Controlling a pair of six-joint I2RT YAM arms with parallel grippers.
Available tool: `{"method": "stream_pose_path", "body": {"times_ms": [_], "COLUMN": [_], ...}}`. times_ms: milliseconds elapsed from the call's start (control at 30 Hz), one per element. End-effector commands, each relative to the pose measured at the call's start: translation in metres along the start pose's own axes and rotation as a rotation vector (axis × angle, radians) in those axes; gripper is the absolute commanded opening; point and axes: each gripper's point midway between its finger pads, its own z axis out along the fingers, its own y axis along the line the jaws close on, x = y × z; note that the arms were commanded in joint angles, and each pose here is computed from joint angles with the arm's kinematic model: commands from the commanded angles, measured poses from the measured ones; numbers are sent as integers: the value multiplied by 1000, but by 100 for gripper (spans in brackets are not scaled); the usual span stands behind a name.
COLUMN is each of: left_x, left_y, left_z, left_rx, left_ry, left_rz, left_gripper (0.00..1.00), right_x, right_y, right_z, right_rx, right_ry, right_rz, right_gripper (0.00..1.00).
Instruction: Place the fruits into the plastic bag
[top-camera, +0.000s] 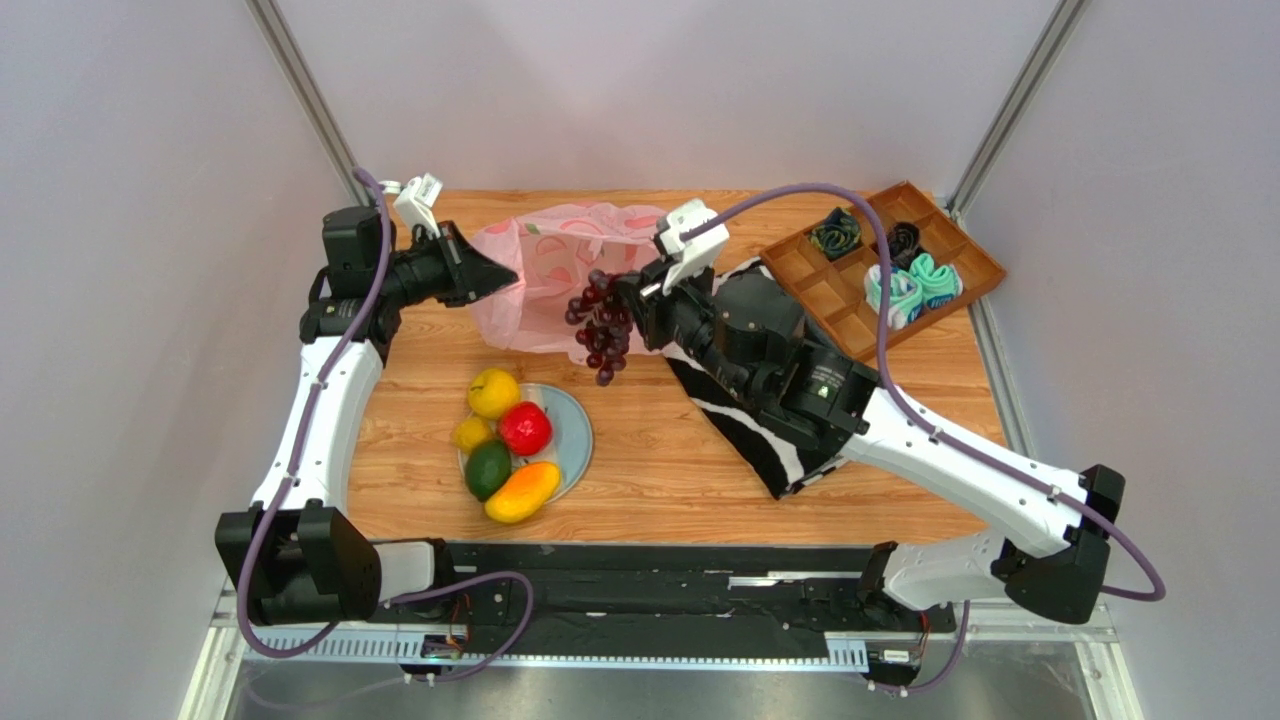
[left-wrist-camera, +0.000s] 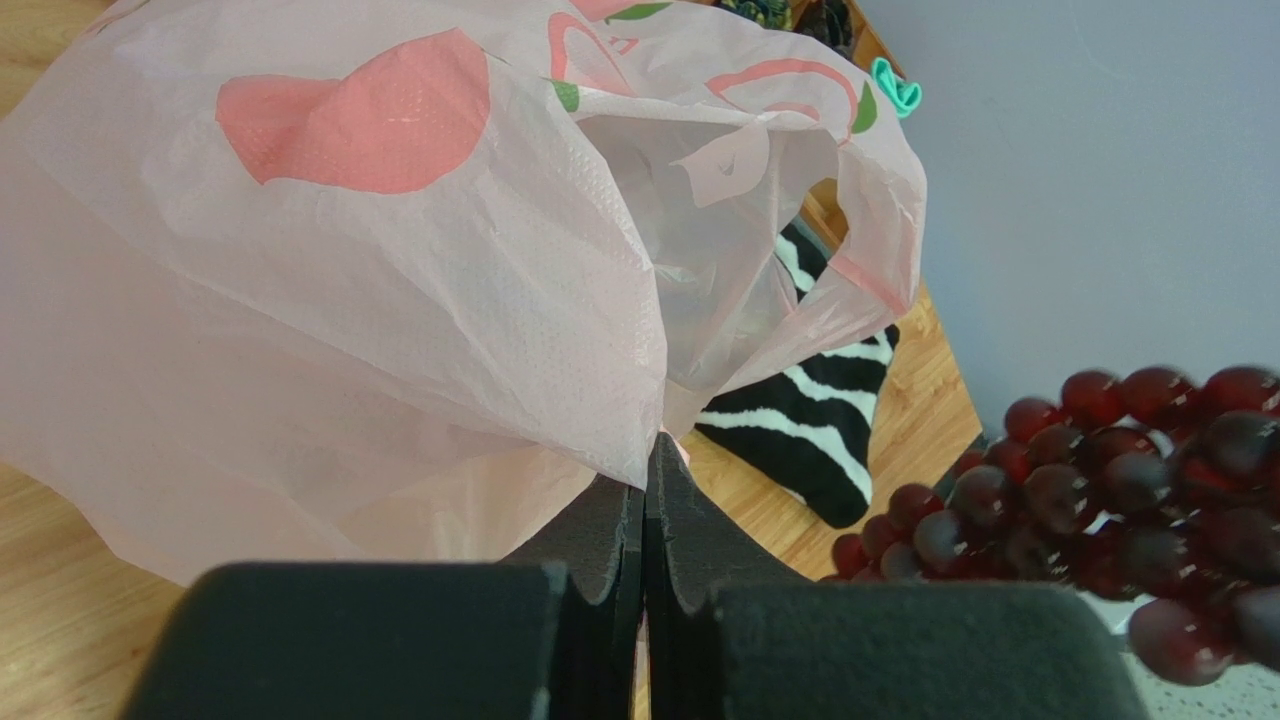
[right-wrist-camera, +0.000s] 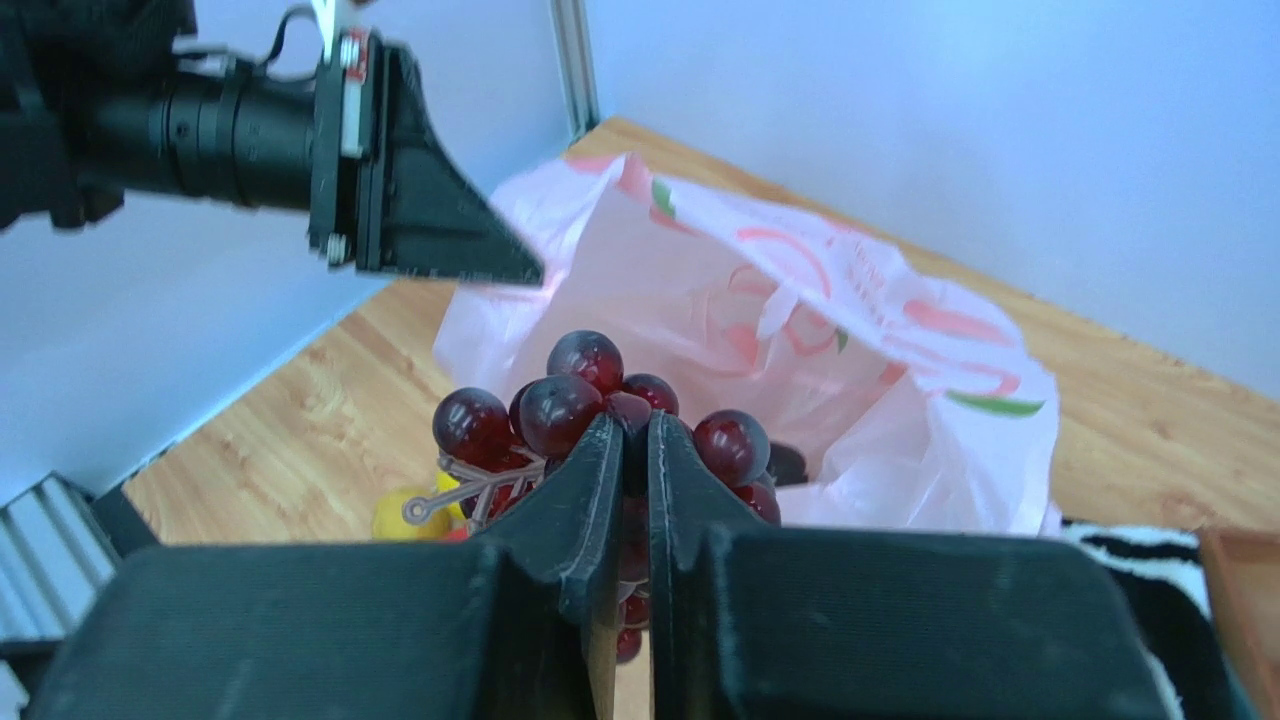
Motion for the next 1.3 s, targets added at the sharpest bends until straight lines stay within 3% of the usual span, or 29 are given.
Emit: {"method": "stream_pose_path", "body": {"times_ms": [0, 467, 1033, 1267], "left_x": [-14, -14, -13, -13], "left_y": [-10, -13, -10, -11], "left_z": [-4, -4, -3, -3], "left_rx": [25, 33, 28, 34], "left_ry": [-28, -28, -24, -22], "left_rz": [48, 50, 44, 43], "left_gripper": [0, 0, 0, 0], "right_x": [-43, -2, 79, 87], "right_y": [-1, -37, -25, -43], "right_z": [23, 102, 125, 143], "right_rx": [-25, 23, -18, 93], "right_ry": [-98, 32, 222, 244], "right_rz": [-10, -31, 25, -24], "right_gripper": [0, 0, 0, 0]}}
